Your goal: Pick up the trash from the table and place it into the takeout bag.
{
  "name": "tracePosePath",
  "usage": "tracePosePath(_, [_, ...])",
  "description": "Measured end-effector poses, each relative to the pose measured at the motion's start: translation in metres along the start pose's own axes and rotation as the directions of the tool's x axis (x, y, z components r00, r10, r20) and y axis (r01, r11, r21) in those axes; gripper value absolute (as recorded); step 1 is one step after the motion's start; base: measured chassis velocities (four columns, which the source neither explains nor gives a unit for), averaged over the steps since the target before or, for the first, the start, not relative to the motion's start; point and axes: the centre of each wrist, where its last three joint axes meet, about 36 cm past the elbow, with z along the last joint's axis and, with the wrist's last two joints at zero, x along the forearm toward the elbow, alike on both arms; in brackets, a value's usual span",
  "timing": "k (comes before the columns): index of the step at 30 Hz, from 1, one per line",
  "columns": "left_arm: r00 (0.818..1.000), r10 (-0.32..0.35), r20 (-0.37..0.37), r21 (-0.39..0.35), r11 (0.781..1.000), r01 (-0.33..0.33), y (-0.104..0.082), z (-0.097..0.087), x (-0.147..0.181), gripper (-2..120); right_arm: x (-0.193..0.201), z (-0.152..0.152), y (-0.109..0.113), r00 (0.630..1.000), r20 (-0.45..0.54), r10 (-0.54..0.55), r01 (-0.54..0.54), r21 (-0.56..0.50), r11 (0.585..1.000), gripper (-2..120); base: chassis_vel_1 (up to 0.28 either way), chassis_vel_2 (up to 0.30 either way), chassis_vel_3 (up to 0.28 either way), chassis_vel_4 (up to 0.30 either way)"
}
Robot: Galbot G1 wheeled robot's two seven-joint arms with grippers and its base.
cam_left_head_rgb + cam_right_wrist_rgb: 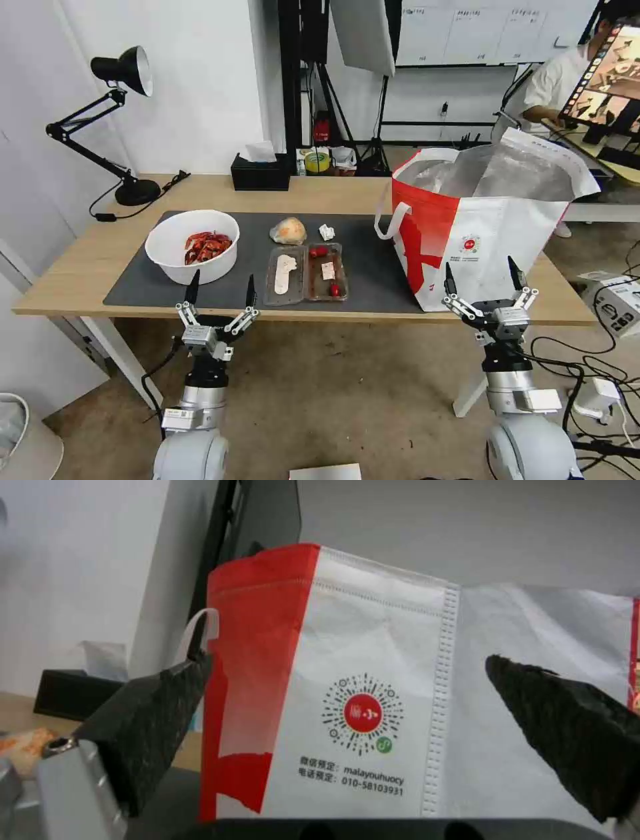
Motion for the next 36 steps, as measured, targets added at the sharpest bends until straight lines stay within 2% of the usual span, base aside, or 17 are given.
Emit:
tracePosePath(5, [1.0,-0.006,-0.003,0.077,0.997,0.006,-0.009,-0.01,-0.001,100,-0.001,0.0,-0.001,1.0,0.002,0.0,0.0,0.002,1.0,100,0.0,0.0,0.0,0.0])
tracePosePath(8, [1.0,-0.002,-0.001,0.161,0.987,0.003,-0.017,-0.025,-0.007,100,-0.001,-0.001,0.0,1.0,0.002,-0.003,0.003,0.002,1.0,100,0.0,0.0,0.0,0.0])
tracePosePath(9, [1.0,-0.002,-0.001,0.161,0.987,0.003,-0.017,-0.025,-0.007,100,-0.001,-0.001,0.0,1.0,0.002,-0.003,0.003,0.002,1.0,100,0.0,0.0,0.0,0.0])
tracePosePath(12, [0.999,-0.016,-0.031,0.244,0.969,0.023,-0.026,-0.032,-0.01,100,-0.001,-0.002,0.0,1.0,0.003,-0.007,0.007,0.002,1.0,100,0.0,0.0,0.0,0.0])
tracePosePath(17, [0.996,-0.04,-0.074,0.313,0.948,0.062,-0.034,-0.034,-0.011,100,-0.001,-0.003,0.0,1.0,0.004,-0.007,0.007,0.002,1.0,100,0.0,0.0,0.0,0.0])
tracePosePath(19, [0.989,-0.074,-0.132,0.399,0.909,0.121,-0.044,-0.04,-0.014,100,0.0,-0.004,-0.001,1.0,0.004,-0.008,0.008,0.005,1.0,100,0.0,0.0,0.0,0.0])
tracePosePath(20, [0.989,-0.074,-0.132,0.399,0.909,0.121,-0.044,-0.04,-0.014,100,0.0,-0.004,-0.001,1.0,0.004,-0.008,0.008,0.005,1.0,100,0.0,0.0,0.0,0.0])
tracePosePath(23, [0.973,-0.087,-0.215,0.509,0.84,0.187,-0.058,-0.049,-0.017,100,-0.001,-0.004,-0.002,1.0,0.004,-0.012,0.012,0.01,1.0,100,0.0,0.0,0.0,0.0])
tracePosePath(24, [0.973,-0.087,-0.215,0.509,0.84,0.187,-0.058,-0.049,-0.017,100,-0.001,-0.004,-0.002,1.0,0.004,-0.012,0.012,0.01,1.0,100,0.0,0.0,0.0,0.0])
tracePosePath(28, [0.932,-0.039,-0.361,0.656,0.699,0.283,-0.068,-0.071,-0.024,100,0.0,-0.002,-0.002,1.0,-0.004,-0.014,0.015,0.016,1.0,100,0.0,0.0,0.0,0.0])
tracePosePath(29, [0.932,-0.039,-0.361,0.656,0.699,0.283,-0.068,-0.071,-0.024,100,0.0,-0.002,-0.002,1.0,-0.004,-0.014,0.015,0.016,1.0,100,0.0,0.0,0.0,0.0])
tracePosePath(30, [0.921,-0.02,-0.388,0.675,0.674,0.299,-0.068,-0.075,-0.027,100,0.001,-0.001,-0.001,1.0,-0.006,-0.014,0.014,0.017,1.0,100,0.0,0.0,0.0,0.0])
tracePosePath(31, [0.921,-0.02,-0.388,0.675,0.674,0.299,-0.068,-0.075,-0.027,100,0.001,-0.001,-0.001,1.0,-0.006,-0.014,0.014,0.017,1.0,100,0.0,0.0,0.0,0.0])
tracePosePath(33, [0.897,0.032,-0.441,0.721,0.607,0.333,-0.067,-0.083,-0.034,100,0.002,-0.001,-0.001,1.0,-0.009,-0.013,0.014,0.019,1.0,100,0.0,0.0,0.0,0.0])
tracePosePath(34, [0.877,0.077,-0.474,0.748,0.561,0.355,-0.065,-0.088,-0.039,100,0.002,0.0,0.0,1.0,-0.011,-0.012,0.012,0.02,1.0,100,0.0,0.0,0.0,0.0])
tracePosePath(35, [0.877,0.077,-0.474,0.748,0.561,0.355,-0.065,-0.088,-0.039,100,0.002,0.0,0.0,1.0,-0.011,-0.012,0.012,0.02,1.0,100,0.0,0.0,0.0,0.0])
tracePosePath(36, [0.869,0.097,-0.485,0.758,0.542,0.362,-0.064,-0.09,-0.041,100,0.002,0.0,0.0,1.0,-0.012,-0.011,0.011,0.021,1.0,100,0.0,0.0,0.0,0.0])
